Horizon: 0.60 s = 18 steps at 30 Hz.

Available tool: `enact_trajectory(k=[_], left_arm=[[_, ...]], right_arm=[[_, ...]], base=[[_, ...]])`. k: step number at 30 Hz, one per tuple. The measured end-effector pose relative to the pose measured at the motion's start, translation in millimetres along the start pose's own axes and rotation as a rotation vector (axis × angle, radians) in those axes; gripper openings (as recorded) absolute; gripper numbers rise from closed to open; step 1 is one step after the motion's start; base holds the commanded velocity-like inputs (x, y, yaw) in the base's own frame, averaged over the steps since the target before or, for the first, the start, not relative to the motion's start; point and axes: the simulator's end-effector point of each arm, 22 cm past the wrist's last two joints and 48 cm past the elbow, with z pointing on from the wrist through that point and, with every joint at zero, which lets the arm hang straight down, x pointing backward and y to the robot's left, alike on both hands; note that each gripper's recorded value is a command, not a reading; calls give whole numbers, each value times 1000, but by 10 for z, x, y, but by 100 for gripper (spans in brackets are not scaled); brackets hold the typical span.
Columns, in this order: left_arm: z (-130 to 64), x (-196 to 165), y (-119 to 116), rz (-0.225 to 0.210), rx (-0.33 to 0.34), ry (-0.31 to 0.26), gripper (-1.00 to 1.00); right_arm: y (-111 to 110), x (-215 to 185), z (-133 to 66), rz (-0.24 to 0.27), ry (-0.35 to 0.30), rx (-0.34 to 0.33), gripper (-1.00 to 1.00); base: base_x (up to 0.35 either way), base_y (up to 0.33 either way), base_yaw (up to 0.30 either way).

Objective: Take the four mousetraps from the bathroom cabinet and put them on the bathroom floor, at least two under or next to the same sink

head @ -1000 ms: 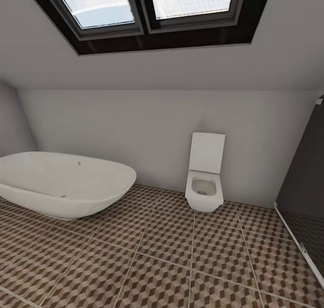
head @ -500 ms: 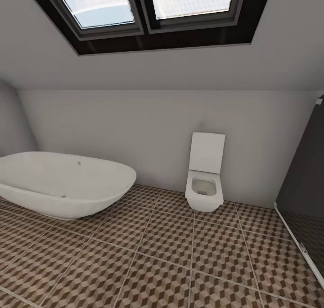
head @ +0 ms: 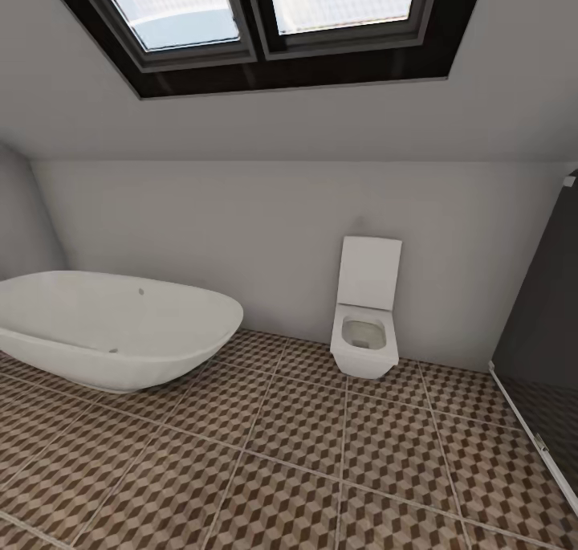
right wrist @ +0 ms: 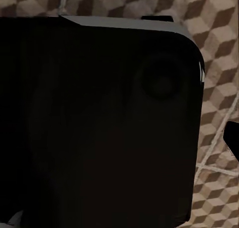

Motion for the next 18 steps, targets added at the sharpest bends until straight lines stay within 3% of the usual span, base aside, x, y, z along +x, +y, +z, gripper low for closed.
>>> enact_trajectory(k=[8,10,11,14,18], left_arm=[[-4,-192,-7,-1,1,-41,100],[-21,-442,44,-1,-6,-93,100],[-62,-764,113,0,-16,-161,100],[-144,-1157,195,1,-28,-244,100],[-377,-1847,322,4,-48,-389,100]], right_arm=[[-29,-530,-43,-3,-203,3,100],[-43,-731,-82,-6,-276,5,100],[-48,-1021,-147,-9,-365,6,100],[-55,-1325,-233,-10,-451,7,100],[-126,-2074,-508,-6,-625,29,100]], base=[[0,0,0],[0,0,0],[0,0,0],[0,0,0],[0,0,0]])
